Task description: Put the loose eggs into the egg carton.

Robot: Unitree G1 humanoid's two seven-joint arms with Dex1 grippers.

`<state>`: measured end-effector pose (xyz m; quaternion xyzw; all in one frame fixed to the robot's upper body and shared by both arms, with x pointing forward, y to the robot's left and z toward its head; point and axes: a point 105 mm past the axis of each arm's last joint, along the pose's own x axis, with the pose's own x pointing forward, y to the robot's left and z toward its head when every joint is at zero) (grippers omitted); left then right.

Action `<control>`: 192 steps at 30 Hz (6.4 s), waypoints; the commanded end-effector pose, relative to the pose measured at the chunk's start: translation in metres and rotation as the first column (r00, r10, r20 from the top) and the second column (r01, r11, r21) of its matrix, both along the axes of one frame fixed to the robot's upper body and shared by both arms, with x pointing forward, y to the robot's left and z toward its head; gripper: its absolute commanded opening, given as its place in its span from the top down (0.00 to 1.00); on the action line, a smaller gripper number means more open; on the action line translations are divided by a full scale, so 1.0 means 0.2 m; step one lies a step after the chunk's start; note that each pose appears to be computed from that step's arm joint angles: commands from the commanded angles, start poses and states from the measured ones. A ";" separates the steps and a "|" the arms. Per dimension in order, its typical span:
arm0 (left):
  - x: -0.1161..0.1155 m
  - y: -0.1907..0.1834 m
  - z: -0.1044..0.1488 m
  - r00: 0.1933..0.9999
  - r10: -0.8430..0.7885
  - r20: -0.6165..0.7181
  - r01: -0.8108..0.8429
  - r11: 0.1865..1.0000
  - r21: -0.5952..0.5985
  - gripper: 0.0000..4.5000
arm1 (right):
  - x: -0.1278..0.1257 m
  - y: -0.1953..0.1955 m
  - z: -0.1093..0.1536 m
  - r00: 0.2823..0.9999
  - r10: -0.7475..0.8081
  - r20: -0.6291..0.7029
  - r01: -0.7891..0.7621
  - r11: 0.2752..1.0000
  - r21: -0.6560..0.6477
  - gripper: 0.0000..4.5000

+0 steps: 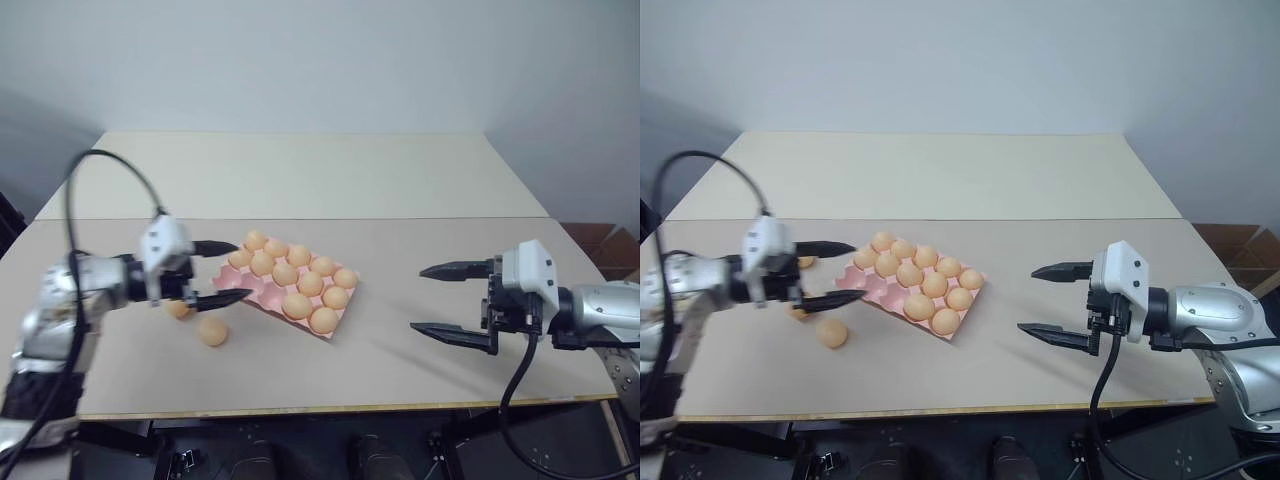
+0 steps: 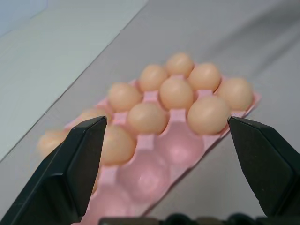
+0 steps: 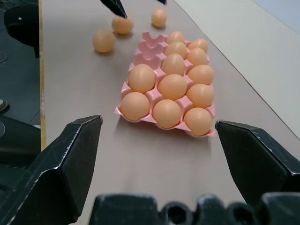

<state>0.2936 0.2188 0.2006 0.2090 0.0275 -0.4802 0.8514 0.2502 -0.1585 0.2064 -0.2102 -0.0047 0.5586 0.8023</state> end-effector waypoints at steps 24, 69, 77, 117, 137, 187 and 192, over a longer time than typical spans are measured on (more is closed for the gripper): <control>-0.46 0.27 -0.01 0.943 0.313 -0.114 -0.320 0.947 -0.040 0.00 | -0.01 0.00 0.04 0.999 0.036 0.023 -0.036 0.999 0.012 0.00; -0.01 -0.08 -0.28 0.973 0.187 -0.135 -0.189 0.982 -0.002 0.45 | -0.04 0.01 0.06 0.999 -0.002 0.052 0.000 1.000 0.026 0.00; 0.12 -0.29 -0.27 0.992 0.095 -0.082 -0.098 0.995 -0.029 0.45 | -0.03 0.03 0.06 0.998 0.002 0.060 -0.004 1.000 0.028 0.00; -0.37 0.28 0.03 0.918 0.395 0.015 -0.394 0.917 -0.057 0.01 | 0.00 0.03 0.06 0.998 0.032 0.061 -0.035 0.998 0.048 0.00; -0.48 0.25 0.03 0.868 0.496 -0.023 -0.495 0.863 -0.099 0.01 | 0.02 0.02 0.04 0.998 0.044 0.042 -0.045 0.998 0.043 0.00; 0.07 0.23 -0.41 0.527 0.787 -0.321 -0.826 0.563 0.025 0.01 | 0.01 0.02 0.07 0.997 0.022 0.076 -0.025 0.999 0.036 0.00; 0.11 0.20 -0.44 0.534 0.769 -0.350 -0.814 0.579 0.030 0.09 | 0.00 0.02 0.07 0.997 0.022 0.069 -0.025 0.999 0.035 0.00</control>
